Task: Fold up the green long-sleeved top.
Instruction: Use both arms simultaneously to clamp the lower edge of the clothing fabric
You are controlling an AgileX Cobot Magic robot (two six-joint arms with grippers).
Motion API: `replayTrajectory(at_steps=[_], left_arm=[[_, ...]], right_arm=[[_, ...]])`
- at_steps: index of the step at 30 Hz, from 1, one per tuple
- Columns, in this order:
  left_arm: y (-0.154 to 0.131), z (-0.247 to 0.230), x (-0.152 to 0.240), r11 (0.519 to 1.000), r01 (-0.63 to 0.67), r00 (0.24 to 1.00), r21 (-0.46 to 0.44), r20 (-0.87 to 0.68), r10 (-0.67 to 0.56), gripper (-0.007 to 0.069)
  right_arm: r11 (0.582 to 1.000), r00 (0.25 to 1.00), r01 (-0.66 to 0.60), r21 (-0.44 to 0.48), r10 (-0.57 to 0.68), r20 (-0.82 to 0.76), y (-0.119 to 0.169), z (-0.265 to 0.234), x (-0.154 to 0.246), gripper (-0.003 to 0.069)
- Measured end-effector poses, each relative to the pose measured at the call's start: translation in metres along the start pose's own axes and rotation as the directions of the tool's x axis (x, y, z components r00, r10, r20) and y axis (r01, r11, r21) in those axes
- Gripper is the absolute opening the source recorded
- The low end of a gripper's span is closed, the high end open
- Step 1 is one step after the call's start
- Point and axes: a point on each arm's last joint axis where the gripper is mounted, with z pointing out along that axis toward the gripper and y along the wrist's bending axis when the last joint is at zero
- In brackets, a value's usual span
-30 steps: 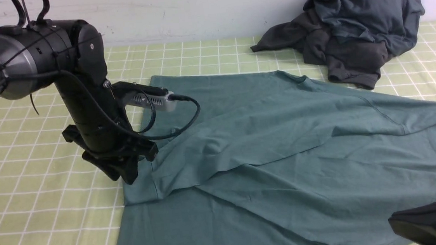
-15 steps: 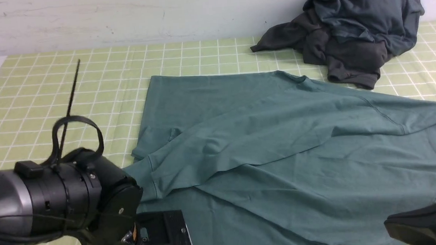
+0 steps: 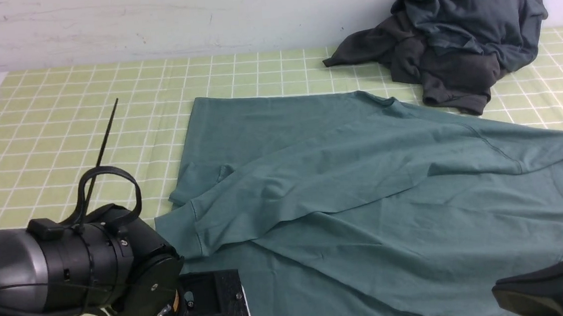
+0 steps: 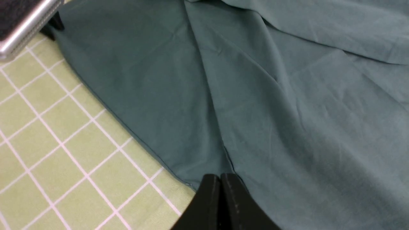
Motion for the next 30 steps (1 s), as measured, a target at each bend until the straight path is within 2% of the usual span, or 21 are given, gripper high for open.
replayTrajectory(at_steps=[3,8,10,11,12,13,14,15,17,19,20,24,30], left_arm=[[0.003,-0.019,0.001,0.992,0.123,0.992,-0.037,0.043,-0.121,0.0006],[0.008,-0.045,0.004,0.956,0.282,0.955,-0.082,0.122,-0.271,0.0006],[0.007,-0.055,0.007,0.929,0.361,0.926,-0.084,0.151,-0.346,0.0006],[0.007,-0.055,0.007,0.927,0.365,0.924,-0.084,0.151,-0.351,0.0006],[0.007,-0.056,0.008,0.917,0.39,0.914,-0.081,0.154,-0.375,0.0006],[0.007,-0.056,0.008,0.914,0.397,0.911,-0.08,0.154,-0.382,0.0006],[0.006,-0.056,0.008,0.905,0.419,0.902,-0.075,0.153,-0.404,0.0006],[0.006,-0.056,0.008,0.904,0.422,0.901,-0.075,0.151,-0.408,0.0006],[0.006,-0.056,0.009,0.899,0.432,0.896,-0.069,0.144,-0.42,0.0006],[0.005,-0.056,0.009,0.897,0.437,0.894,-0.065,0.139,-0.426,0.0006],[0.005,-0.056,0.009,0.897,0.438,0.894,-0.064,0.138,-0.427,0.0006],[0.003,-0.056,0.01,0.89,0.453,0.887,-0.043,0.123,-0.445,0.0006],[0.002,-0.056,0.009,0.887,0.461,0.882,-0.031,0.121,-0.455,0.0006]], right_arm=[[1.0,0.999,0.028,-0.003,-0.028,-0.024,-0.001,0.0,-0.001,-0.0013],[0.98,0.964,0.199,0.019,-0.192,-0.181,-0.014,0.006,-0.009,0.0031],[0.93,0.875,0.365,0.034,-0.331,-0.354,-0.033,0.02,-0.004,0.0125],[0.931,0.874,0.363,0.03,-0.329,-0.358,-0.034,0.022,-0.004,0.0125],[0.894,0.805,0.448,0.018,-0.395,-0.442,-0.043,0.028,0.001,0.0179],[0.882,0.783,0.472,0.012,-0.413,-0.465,-0.046,0.031,0.002,0.0202],[0.825,0.672,0.564,-0.037,-0.484,-0.56,-0.059,0.043,0.009,0.0253],[0.812,0.651,0.582,-0.044,-0.498,-0.573,-0.061,0.044,0.01,0.0264],[0.736,0.513,0.666,-0.124,-0.572,-0.64,-0.075,0.062,0.017,0.0302],[0.69,0.437,0.702,-0.175,-0.612,-0.659,-0.082,0.074,0.022,0.0304],[0.688,0.428,0.702,-0.184,-0.614,-0.663,-0.083,0.076,0.024,0.0304],[0.597,0.296,0.756,-0.267,-0.677,-0.674,-0.096,0.101,0.034,0.0258],[0.531,0.194,0.779,-0.333,-0.709,-0.678,-0.104,0.114,0.04,0.0197]])
